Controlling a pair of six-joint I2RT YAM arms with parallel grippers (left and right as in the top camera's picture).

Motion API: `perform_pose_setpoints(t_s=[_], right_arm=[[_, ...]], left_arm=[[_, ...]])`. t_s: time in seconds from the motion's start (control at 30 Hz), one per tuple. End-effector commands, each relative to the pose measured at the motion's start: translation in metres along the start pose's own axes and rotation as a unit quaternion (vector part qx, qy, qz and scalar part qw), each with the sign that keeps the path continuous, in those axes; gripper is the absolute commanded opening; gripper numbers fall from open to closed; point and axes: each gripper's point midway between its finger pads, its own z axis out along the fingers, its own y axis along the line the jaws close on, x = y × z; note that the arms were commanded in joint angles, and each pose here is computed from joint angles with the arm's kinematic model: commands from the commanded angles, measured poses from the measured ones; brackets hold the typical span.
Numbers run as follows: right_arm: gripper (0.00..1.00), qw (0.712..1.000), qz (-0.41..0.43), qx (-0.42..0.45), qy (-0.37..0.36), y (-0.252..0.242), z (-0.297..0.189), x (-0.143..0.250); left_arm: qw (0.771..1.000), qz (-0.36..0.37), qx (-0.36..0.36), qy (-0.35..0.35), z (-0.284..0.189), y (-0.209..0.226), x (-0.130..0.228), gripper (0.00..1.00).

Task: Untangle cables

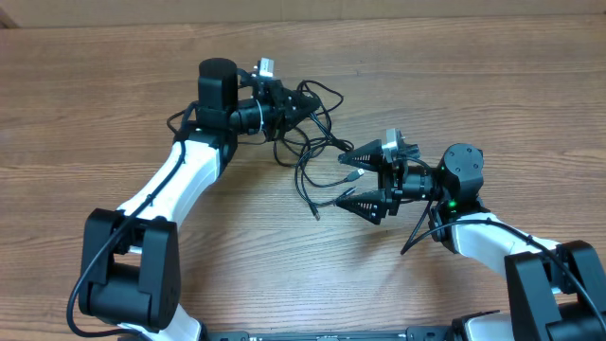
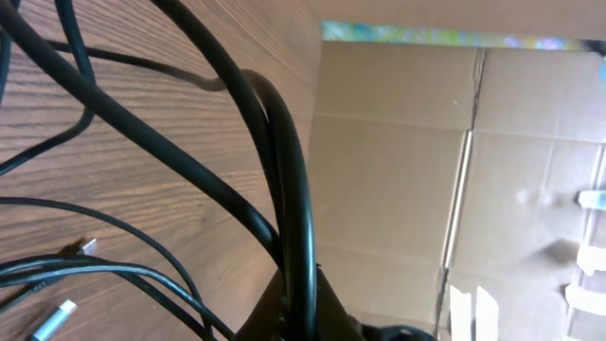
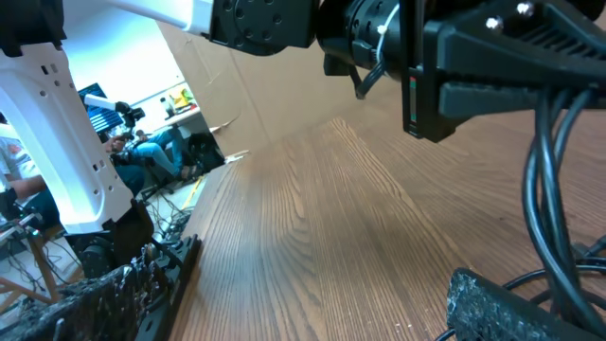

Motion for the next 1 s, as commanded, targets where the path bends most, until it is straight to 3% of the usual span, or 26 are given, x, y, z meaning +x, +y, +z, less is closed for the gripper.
perform_pose_setpoints(t_s=[0.0, 0.17, 0.33, 0.6, 0.97], right_arm=[[1.0, 1.0, -0.008, -0.003, -0.002, 0.002, 0.0, -0.005], [1.0, 1.0, -0.008, 0.002, -0.004, 0.0, 0.0, -0.006], [1.0, 1.0, -0.007, 0.016, -0.008, -0.005, 0.0, -0.007], [1.0, 1.0, -0.007, 0.023, -0.01, -0.007, -0.001, -0.008], [1.0, 0.998, -0.001, 0.061, -0.021, -0.021, -0.002, -0.011]], left_arm=[[0.998, 0.027, 0.038, 0.031, -0.009, -0.022, 0.006, 0.04], [0.982, 0.135, 0.12, 0.056, -0.019, -0.068, 0.015, 0.04], [0.962, 0.199, 0.179, 0.056, -0.043, -0.105, 0.015, 0.04], [0.957, 0.22, 0.188, 0.027, -0.109, -0.13, -0.019, 0.04], [0.93, 0.317, 0.182, 0.023, -0.169, -0.208, -0.021, 0.04]])
